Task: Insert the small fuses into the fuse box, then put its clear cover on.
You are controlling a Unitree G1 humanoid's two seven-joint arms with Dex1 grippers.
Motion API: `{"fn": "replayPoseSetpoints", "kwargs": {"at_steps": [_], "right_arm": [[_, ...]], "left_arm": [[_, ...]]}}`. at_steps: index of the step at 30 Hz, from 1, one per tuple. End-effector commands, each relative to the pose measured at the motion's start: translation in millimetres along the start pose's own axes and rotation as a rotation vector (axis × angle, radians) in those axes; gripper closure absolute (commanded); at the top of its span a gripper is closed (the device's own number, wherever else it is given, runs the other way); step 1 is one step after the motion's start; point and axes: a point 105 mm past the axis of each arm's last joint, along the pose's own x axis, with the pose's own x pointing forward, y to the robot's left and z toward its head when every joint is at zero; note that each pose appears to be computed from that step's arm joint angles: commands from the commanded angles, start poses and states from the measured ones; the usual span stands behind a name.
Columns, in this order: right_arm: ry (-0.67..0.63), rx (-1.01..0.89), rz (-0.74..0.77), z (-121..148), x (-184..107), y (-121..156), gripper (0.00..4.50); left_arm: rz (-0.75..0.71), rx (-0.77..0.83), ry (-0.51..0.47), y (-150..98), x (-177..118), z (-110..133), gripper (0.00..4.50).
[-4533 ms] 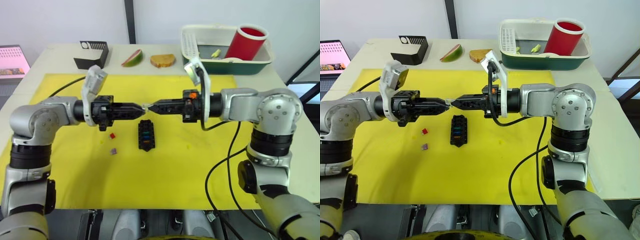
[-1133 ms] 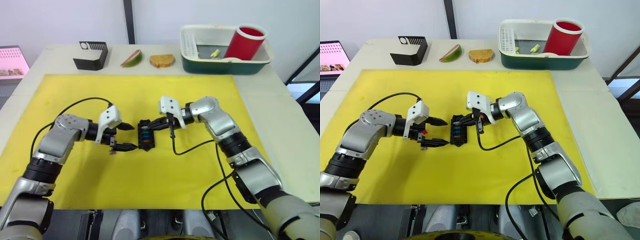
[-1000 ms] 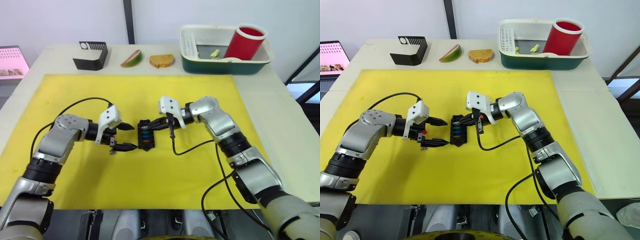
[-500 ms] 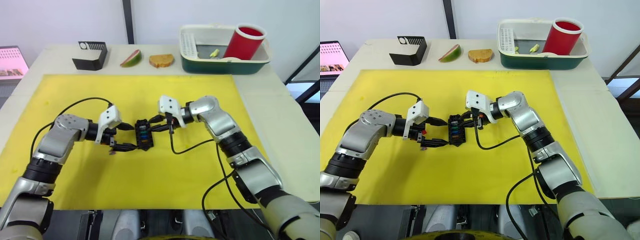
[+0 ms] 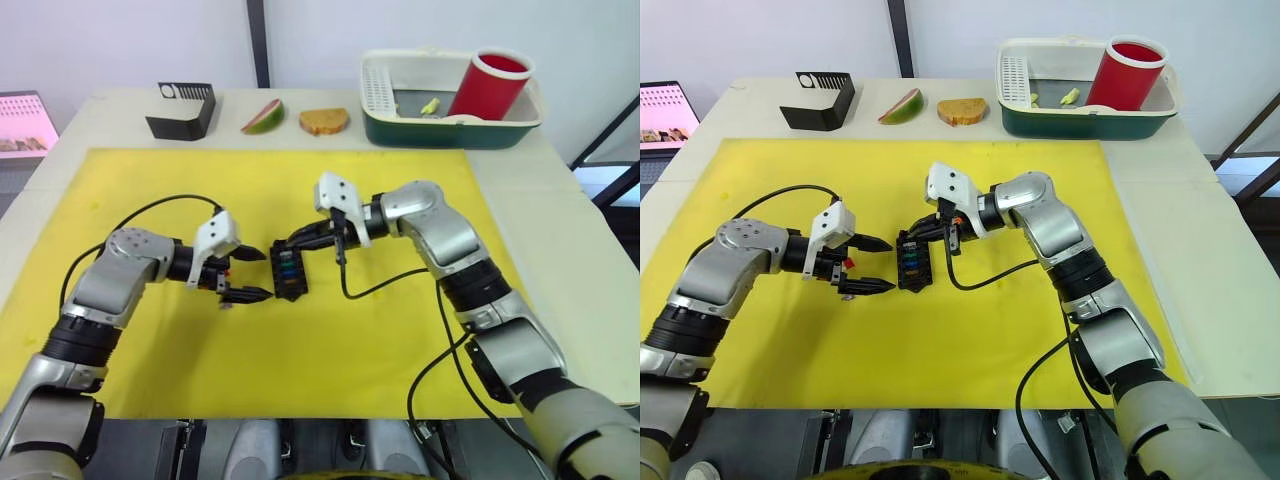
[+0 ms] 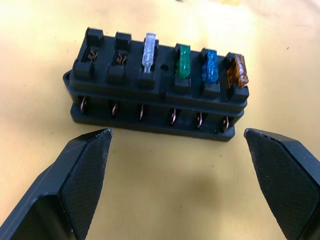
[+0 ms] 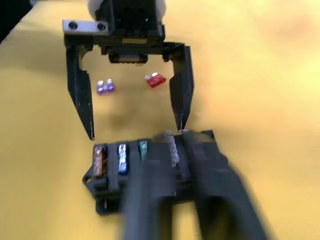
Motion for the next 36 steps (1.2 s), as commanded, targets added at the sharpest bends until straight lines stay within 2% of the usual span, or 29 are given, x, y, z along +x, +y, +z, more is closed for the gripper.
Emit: {"fn": "replayPoseSetpoints", "kwargs": {"at_steps": [1,16,24,28,31,36], "right_arm": [[-0.040,-0.030,-0.017,12.5,3.6,-1.3,4.48],[0.009,0.017,-0.005,-8.3,16.0,3.5,4.48],[0.102,0.051,0.005,-42.3,19.4,11.9,4.48],[0.123,0.044,0.000,-46.2,17.3,11.0,4.48],[0.055,0.030,-0.005,-27.0,14.9,8.3,4.48],[-0.129,0.036,-0.029,29.3,-6.9,3.5,4.48]], "left_arm": [[0.035,0.043,-0.021,5.6,-9.1,10.8,0.00],[0.059,0.041,-0.027,9.3,-11.2,11.5,0.00],[0.062,0.036,-0.030,8.1,-10.7,11.4,0.00],[0.059,0.034,-0.028,6.8,-11.3,10.8,0.00],[0.049,0.032,-0.037,5.2,-12.9,13.4,0.00],[0.020,0.028,-0.073,-0.5,-24.2,26.9,0.00]]}}
